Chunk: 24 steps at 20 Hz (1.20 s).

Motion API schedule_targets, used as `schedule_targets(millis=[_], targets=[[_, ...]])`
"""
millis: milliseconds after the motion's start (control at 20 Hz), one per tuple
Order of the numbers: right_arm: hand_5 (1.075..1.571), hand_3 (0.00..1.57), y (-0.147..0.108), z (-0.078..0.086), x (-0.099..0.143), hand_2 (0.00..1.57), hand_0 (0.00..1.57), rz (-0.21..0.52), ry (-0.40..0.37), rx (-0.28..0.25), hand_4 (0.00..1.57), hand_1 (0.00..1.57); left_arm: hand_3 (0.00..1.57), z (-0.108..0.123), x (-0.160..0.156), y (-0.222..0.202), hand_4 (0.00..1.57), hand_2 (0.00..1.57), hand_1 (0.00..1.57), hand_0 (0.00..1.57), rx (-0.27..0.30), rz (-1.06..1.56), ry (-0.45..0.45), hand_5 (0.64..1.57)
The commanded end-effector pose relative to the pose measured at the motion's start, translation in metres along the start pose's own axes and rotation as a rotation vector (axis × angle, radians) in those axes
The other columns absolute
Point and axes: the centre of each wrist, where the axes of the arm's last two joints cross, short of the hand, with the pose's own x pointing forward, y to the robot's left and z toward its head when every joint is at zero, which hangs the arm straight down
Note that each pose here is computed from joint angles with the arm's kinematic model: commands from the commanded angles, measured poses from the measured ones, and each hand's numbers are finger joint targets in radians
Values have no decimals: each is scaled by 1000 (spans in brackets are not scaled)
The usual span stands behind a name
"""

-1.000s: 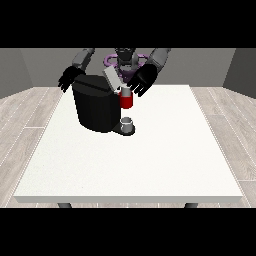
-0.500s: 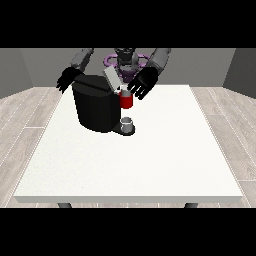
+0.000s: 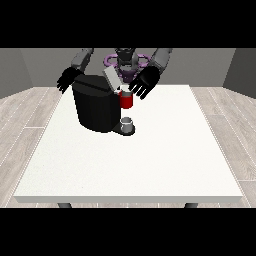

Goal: Insert the coffee pod into the coffee machine and close the lid

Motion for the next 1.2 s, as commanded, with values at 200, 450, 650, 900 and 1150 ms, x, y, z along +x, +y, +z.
schedule_targets(millis=[200,450,650,900,1150], targets=[[1571,0,11,-7,14,0,0,-2,-38,-4,435,0,112,3,-8,21,0,378,0,0,-33,-105,-30,1571],[1571,0,6,6,2,0,0,20,32,8,338,0,0,7,-18,24,0,0,0,0,-93,-112,30,1571],[1571,0,-2,16,-24,0,0,20,35,-23,378,0,0,2,-3,-4,0,0,0,0,-102,-106,-9,1571],[1571,0,5,14,-22,0,0,-4,51,-39,392,0,0,-1,3,-2,0,0,0,0,-106,-100,11,1571],[1571,0,5,27,-37,0,0,-9,80,-57,387,0,0,4,0,-23,0,0,0,0,-156,-72,-9,1571]])
